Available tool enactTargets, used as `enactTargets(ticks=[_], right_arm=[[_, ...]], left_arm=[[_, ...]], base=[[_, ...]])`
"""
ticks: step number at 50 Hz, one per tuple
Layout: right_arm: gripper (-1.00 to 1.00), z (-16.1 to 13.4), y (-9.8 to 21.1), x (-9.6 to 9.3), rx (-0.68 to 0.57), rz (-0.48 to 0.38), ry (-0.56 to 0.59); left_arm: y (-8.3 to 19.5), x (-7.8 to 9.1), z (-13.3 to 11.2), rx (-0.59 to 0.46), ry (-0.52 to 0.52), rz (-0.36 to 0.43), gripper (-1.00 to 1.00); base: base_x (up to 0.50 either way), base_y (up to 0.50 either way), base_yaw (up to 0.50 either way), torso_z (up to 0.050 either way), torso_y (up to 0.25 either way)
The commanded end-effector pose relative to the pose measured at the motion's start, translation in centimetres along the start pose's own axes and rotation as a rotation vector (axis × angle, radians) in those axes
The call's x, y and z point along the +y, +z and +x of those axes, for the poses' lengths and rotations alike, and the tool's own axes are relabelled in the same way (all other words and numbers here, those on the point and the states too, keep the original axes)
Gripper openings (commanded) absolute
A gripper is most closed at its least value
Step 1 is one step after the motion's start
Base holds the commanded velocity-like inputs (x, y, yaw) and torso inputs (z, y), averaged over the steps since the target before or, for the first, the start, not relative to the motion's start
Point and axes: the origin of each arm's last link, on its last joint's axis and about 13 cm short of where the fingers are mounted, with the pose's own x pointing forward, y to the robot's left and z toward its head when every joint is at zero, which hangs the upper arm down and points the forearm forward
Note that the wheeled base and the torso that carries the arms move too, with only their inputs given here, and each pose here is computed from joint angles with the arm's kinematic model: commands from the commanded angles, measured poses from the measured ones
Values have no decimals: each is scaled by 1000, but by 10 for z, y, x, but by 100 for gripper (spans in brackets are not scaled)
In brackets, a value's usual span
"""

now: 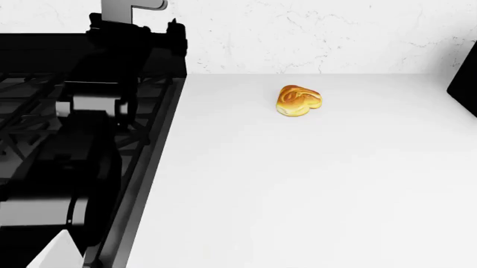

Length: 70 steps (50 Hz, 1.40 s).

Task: Pick the alphabet soup from the counter and place it in the cabinet.

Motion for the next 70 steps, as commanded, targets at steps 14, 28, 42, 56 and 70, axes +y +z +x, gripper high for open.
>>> enactTargets(ticks=[14, 28, 42, 56, 70], right_arm=[[-100, 10, -141, 6, 567, -270, -94], [100, 17, -49, 3, 310, -195, -156], [100, 4, 36, 15, -108, -229, -65], [100, -101, 40, 42, 59, -188, 234], [100, -155, -91, 41, 197, -31, 408]], left_arm=[[5, 0, 1, 18, -24, 28, 100], [20, 4, 2, -1, -27, 56, 100], [40, 10, 4, -51, -17, 60, 100], [40, 7, 4, -61, -23, 49, 100], [32, 7, 3, -47, -22, 55, 100]], base=[[1, 0, 0, 0, 0], [2, 0, 1, 0, -4], [0, 0, 0, 0, 0], [0, 0, 0, 0, 0], [0, 0, 0, 0, 0]])
